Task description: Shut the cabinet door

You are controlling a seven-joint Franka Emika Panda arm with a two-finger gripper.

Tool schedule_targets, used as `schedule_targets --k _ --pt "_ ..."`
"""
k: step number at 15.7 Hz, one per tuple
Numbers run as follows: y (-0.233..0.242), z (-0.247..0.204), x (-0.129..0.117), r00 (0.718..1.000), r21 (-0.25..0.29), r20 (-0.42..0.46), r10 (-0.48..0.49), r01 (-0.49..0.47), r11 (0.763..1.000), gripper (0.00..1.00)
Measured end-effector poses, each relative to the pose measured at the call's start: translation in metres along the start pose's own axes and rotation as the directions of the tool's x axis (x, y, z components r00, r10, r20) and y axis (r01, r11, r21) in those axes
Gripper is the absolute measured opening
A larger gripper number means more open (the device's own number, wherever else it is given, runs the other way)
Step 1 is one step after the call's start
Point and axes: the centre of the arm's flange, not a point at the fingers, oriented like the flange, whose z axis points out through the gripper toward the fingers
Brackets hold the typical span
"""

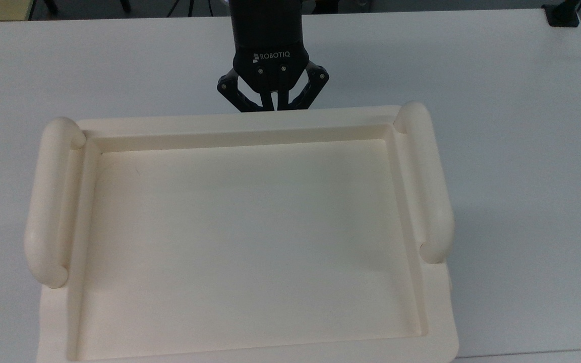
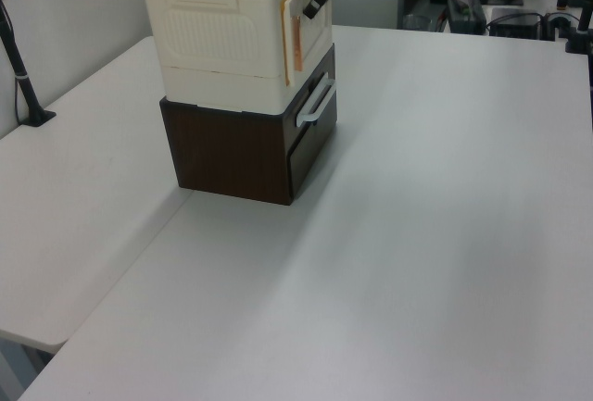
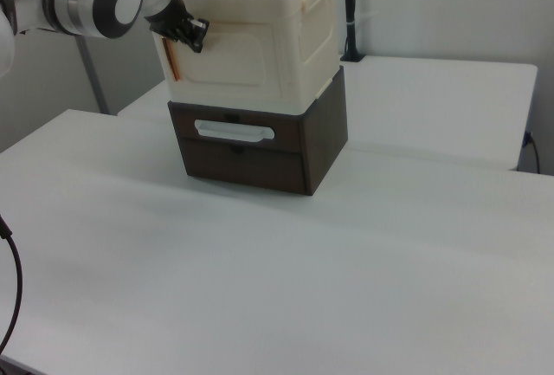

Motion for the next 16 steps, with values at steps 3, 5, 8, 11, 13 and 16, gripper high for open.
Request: schedule_targets --k 3,5,8,11,13,16 --pt "0.000 0.002 0.002 1.000 -0.003 -0.029 0.000 0.000 1.000 0.01" --pt "0.000 0.006 0.001 1.000 -0.003 -0.025 -0.001 0.001 1.000 0.01" --pt "0.000 0.007 0.001 1.000 -0.004 -0.024 -0.001 0.001 1.000 0.01" --pt "0.000 0.008 0.001 1.000 -0.004 -0.022 -0.001 0.001 1.000 0.01" --pt "0.000 0.008 0.000 1.000 -0.004 -0.022 -0.001 0.001 1.000 0.01" --pt "0.002 0.019 -0.011 0.999 -0.005 0.049 0.000 0.000 1.000 0.01"
